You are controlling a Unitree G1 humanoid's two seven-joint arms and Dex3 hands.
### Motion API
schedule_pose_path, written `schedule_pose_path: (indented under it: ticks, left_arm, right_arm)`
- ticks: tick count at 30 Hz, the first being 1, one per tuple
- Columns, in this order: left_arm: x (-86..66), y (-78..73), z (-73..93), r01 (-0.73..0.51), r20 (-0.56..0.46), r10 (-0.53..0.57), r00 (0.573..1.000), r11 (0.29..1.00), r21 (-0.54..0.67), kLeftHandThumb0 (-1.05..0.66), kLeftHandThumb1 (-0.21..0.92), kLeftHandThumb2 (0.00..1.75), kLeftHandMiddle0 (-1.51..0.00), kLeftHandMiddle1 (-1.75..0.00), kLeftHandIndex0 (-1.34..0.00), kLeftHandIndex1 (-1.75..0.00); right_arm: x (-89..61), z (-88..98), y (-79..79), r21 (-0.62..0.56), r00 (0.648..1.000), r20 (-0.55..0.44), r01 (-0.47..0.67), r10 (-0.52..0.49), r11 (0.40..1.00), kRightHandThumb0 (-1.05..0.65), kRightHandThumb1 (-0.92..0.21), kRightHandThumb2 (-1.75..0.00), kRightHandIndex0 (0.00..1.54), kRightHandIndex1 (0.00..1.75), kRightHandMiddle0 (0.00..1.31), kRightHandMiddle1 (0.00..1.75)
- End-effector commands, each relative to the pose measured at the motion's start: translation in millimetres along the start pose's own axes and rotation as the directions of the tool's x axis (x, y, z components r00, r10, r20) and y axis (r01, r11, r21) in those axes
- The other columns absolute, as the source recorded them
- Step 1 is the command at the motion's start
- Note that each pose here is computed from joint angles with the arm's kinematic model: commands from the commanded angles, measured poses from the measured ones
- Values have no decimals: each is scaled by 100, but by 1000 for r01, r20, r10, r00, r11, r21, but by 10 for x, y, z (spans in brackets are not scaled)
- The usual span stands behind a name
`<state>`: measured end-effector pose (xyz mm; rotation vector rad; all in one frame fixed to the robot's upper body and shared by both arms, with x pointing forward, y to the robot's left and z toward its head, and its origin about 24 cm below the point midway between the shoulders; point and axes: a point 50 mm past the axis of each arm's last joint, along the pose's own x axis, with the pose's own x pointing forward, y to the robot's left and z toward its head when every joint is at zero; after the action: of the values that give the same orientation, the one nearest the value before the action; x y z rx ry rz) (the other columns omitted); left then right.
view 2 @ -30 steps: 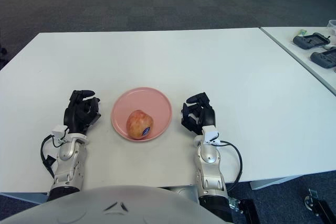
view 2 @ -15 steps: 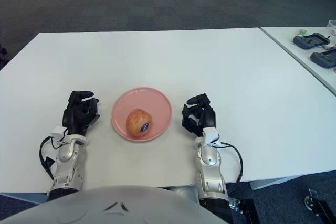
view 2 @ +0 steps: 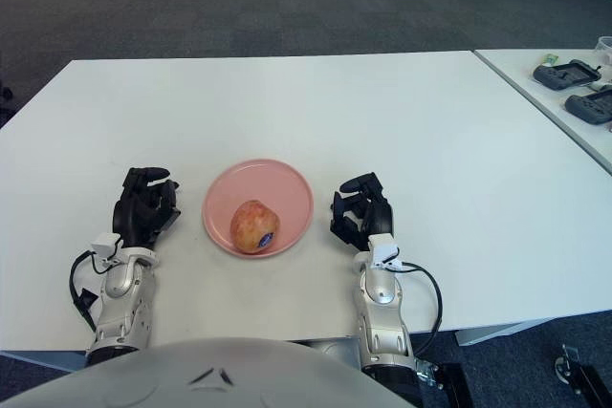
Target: Put the apple into the plate.
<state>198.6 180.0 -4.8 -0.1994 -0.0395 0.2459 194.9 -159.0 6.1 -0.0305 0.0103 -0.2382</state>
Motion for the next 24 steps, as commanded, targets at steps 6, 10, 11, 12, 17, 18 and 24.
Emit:
schedule_pose_path:
  ticks: [6, 10, 11, 12, 17, 18, 24]
  left_arm:
    - [-45, 32, -67, -2, -50, 2, 999, 1000, 7, -37, 73, 80, -93, -175, -31, -175]
    - [-48, 42, -64, 1, -50, -1, 999, 1000, 2, -37, 73, 80, -93, -175, -31, -175]
    - [-50, 43, -63, 2, -49, -2, 999, 1000, 1, -37, 73, 80, -93, -175, -31, -175]
    - [-50, 45, -62, 3, -48, -3, 999, 1000, 1, -37, 73, 80, -93, -175, -31, -175]
    - [-52, 49, -58, 5, -46, -5, 999, 1000, -4, -37, 73, 79, -92, -175, -31, -175]
    - [-52, 50, -57, 5, -45, -5, 999, 1000, -4, -37, 73, 79, -92, -175, -31, -175]
    - [-52, 52, -57, 2, -46, -3, 999, 1000, -10, -37, 73, 79, -91, -175, -31, -175]
  right_arm:
    - [-16, 30, 8, 8, 1000, 2, 9, -9, 1000, -39, -62, -95, 63, 137, 38, 175]
    - [-21, 30, 12, 10, 1000, 2, 7, -7, 1000, -39, -62, -94, 63, 137, 38, 175]
    - [-22, 31, 13, 11, 1000, 2, 6, -6, 1000, -39, -62, -94, 63, 137, 37, 175]
    - [-23, 31, 14, 11, 1000, 2, 6, -6, 1000, -39, -62, -94, 63, 137, 37, 175]
    - [-28, 31, 17, 12, 1000, 2, 6, -6, 1000, -39, -63, -94, 63, 137, 37, 175]
    - [-29, 32, 18, 12, 1000, 2, 6, -6, 1000, -39, -62, -94, 63, 137, 37, 175]
    - [-33, 33, 19, 13, 1000, 1, 6, -6, 1000, -39, -62, -94, 63, 138, 38, 175]
